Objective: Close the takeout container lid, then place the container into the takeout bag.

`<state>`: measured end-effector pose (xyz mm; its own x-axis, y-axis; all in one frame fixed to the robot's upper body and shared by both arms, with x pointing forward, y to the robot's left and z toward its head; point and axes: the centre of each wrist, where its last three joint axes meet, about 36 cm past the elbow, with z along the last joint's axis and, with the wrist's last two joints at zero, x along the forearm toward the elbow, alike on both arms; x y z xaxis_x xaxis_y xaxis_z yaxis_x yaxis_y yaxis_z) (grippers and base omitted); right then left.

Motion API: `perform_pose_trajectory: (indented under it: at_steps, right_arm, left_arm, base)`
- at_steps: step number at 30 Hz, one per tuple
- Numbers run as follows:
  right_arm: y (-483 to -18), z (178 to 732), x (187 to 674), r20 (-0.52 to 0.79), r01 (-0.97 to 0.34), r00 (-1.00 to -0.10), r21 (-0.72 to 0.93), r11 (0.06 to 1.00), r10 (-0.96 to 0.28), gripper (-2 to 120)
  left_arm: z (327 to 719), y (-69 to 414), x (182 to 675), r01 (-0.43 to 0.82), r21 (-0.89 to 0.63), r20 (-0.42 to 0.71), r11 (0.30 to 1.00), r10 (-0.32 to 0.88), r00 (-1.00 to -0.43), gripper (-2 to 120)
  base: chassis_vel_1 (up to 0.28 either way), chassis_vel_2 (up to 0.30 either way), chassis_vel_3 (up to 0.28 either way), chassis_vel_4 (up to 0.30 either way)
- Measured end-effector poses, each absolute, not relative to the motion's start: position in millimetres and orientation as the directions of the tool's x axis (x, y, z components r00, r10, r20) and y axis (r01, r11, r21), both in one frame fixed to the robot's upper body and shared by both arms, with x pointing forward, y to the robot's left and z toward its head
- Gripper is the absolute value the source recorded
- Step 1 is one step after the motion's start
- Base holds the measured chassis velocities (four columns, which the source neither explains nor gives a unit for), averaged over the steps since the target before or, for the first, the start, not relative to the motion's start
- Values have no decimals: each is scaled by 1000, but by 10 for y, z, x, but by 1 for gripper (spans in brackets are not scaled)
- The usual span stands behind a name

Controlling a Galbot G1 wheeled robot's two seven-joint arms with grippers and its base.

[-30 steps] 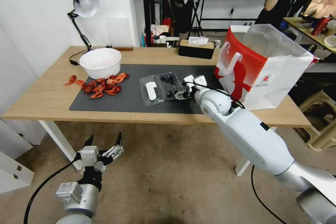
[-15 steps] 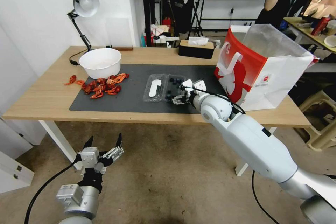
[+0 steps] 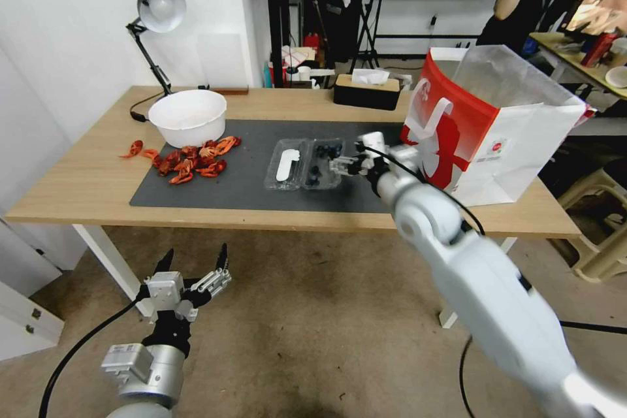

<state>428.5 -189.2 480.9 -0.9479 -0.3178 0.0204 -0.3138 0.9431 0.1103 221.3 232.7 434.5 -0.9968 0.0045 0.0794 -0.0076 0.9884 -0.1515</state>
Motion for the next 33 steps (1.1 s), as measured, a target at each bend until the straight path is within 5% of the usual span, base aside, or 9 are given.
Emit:
perform_pose_trajectory:
  at_steps: [14, 21, 25, 28, 33]
  right_arm:
    - [-2284, 3824, 2543, -169, -126, -980, 95, 988, -108, 100]
    - [-2189, 3698, 2310, -137, -108, -986, 98, 989, -94, 100]
    - [-2112, 3684, 2312, -127, -130, -985, 100, 986, -117, 100]
    - [-2021, 3673, 2414, -121, -184, -978, 104, 977, -171, 100]
    - [-1973, 3633, 2432, -102, -197, -977, 103, 975, -187, 100]
  left_arm:
    - [4214, 2262, 2380, 68, -232, 107, 970, 95, -990, 100]
    - [4232, 2224, 2536, 106, -351, 107, 930, 153, -983, 100]
    - [4437, 2135, 2767, 96, -546, 90, 832, 173, -981, 100]
    - [4790, 2128, 3064, 45, -763, 97, 645, 182, -979, 100]
    - [4978, 2077, 3422, 5, -873, 151, 488, 281, -948, 100]
  base:
    - [0, 0, 0, 0]
    - [0, 0, 0, 0]
    - [0, 0, 0, 0]
    - [0, 0, 0, 0]
    - [0, 0, 0, 0]
